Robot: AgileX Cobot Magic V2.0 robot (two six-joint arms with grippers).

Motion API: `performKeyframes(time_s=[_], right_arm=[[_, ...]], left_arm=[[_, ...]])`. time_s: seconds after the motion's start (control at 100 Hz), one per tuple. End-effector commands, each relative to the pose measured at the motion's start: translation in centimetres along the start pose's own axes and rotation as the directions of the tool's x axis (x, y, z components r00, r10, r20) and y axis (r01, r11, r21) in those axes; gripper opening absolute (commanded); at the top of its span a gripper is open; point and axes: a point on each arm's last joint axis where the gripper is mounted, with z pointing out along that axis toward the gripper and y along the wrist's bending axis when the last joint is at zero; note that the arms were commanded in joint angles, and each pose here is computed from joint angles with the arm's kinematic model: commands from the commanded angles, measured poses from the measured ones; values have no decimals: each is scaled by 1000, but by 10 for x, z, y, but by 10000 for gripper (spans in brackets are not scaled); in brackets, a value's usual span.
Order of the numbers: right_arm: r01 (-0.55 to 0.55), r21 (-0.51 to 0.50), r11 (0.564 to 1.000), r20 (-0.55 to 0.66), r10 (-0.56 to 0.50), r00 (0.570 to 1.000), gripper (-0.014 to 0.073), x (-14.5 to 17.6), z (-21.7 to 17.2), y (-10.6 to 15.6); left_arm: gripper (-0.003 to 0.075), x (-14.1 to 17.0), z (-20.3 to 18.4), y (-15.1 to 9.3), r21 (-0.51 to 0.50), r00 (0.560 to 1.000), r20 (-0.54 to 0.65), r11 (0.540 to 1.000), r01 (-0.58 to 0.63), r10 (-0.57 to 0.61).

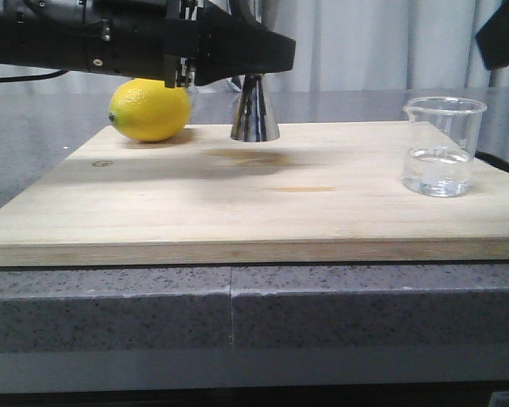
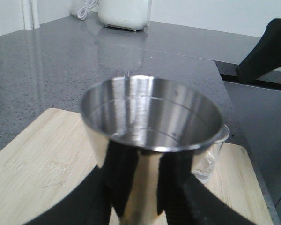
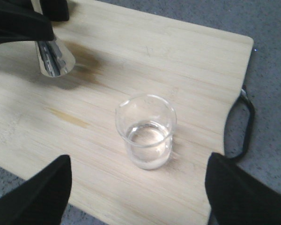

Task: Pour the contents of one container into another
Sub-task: 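Reach the right gripper to the glass beaker and grasp it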

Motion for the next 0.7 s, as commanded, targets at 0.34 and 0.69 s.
performKeyframes(time_s=[0.34, 0.69], right_arm=[[-3, 26, 1000, 430, -8, 903, 535, 48, 25, -5], [1, 40, 999, 445, -19, 895, 535, 60, 56, -7]], left_arm=[[204, -40, -4, -14, 58, 986, 164, 997, -49, 39], [204, -40, -4, -14, 58, 986, 164, 997, -49, 39]])
